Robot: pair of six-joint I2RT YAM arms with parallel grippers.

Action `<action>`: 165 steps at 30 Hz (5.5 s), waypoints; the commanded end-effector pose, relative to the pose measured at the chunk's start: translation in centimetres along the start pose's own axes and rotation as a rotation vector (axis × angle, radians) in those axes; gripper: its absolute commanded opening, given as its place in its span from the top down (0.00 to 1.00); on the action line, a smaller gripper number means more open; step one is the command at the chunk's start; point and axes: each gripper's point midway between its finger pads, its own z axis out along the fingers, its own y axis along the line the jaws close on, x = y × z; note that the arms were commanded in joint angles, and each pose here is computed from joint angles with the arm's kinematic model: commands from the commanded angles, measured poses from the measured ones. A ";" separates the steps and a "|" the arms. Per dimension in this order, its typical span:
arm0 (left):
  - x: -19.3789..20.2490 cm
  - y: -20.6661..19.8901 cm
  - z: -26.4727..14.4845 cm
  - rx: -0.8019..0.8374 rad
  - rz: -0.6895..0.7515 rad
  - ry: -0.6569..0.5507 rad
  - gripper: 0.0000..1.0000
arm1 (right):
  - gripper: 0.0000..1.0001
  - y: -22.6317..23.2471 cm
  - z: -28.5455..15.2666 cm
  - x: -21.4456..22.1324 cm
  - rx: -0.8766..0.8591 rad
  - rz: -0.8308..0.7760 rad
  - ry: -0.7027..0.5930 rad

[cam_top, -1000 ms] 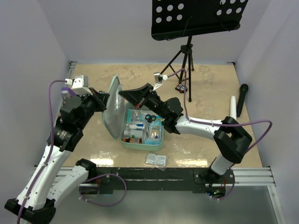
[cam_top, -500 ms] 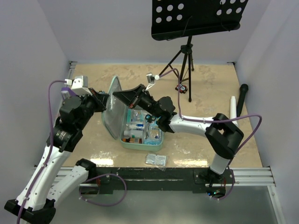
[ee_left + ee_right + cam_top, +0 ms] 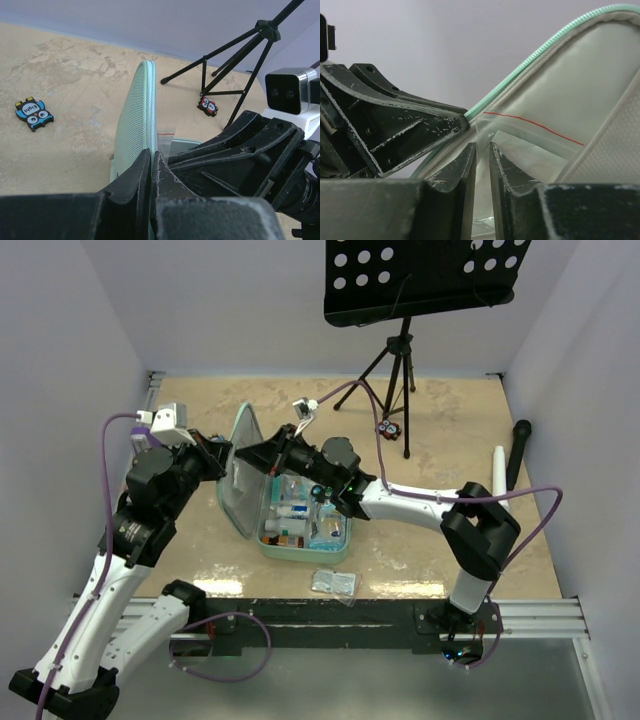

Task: Organize the medicine kit
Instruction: Place the medical item at the medicine box, then pick up the medical item at the center of the board, then place the medical item at the medicine box.

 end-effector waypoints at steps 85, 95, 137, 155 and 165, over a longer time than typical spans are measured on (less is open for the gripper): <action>1.8 2.1 0.2 -0.047 -0.008 -0.035 1.00 | 0.62 -10.5 -30.0 21.3 1.016 -0.358 0.809; 2.3 2.2 0.3 -0.047 -0.009 -0.025 1.00 | 0.87 -11.2 -31.1 22.0 1.027 -0.363 0.843; 0.7 1.5 -0.5 -0.029 -0.035 -0.075 1.00 | 1.00 14.9 -8.1 -8.0 -0.211 0.177 -0.116; -1.1 0.5 -0.9 0.000 -0.100 -0.127 1.00 | 1.00 10.5 -3.3 -6.4 -0.285 0.335 -0.191; -0.8 0.6 -0.9 -0.002 -0.104 -0.121 1.00 | 1.00 8.3 -2.3 -5.5 -0.261 0.398 -0.207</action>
